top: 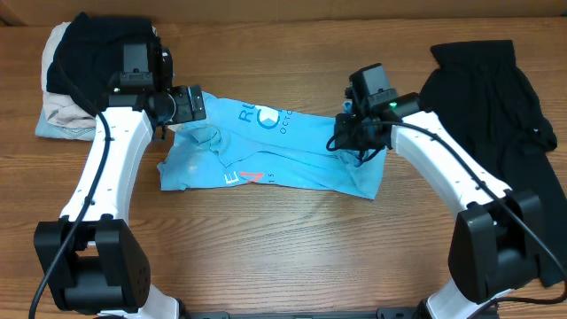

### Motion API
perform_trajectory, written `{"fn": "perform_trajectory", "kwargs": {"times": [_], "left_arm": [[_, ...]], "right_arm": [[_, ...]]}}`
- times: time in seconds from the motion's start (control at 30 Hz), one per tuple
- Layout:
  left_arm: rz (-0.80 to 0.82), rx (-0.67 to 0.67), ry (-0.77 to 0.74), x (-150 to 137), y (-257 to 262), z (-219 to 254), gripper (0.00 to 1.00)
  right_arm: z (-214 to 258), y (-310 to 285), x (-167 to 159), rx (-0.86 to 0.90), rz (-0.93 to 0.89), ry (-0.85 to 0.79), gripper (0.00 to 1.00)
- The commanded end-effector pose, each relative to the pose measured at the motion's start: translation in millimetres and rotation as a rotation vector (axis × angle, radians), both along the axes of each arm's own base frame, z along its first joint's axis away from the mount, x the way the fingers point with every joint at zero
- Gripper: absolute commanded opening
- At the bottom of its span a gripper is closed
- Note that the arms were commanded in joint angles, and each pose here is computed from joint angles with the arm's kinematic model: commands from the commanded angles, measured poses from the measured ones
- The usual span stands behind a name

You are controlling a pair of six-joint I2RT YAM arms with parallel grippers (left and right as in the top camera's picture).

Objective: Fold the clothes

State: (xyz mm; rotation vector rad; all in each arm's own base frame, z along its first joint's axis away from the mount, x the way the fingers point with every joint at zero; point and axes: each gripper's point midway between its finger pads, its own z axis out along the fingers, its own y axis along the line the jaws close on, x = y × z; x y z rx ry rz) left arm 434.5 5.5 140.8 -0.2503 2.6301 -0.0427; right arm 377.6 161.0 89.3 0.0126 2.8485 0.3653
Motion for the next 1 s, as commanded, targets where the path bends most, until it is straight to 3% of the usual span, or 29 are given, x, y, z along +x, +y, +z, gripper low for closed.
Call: {"fn": "perform_trajectory", "kwargs": {"times": [0.0, 0.97], "left_arm": [[-0.022, 0.011, -0.032, 4, -1, 12, 1.00], [-0.022, 0.011, -0.037, 5, -1, 12, 1.00]], "right_arm": [[11, 11, 7, 0.031, -0.001, -0.027, 0.04], [1, 106, -10, 0.148, 0.106, -0.048, 0.04]]}}
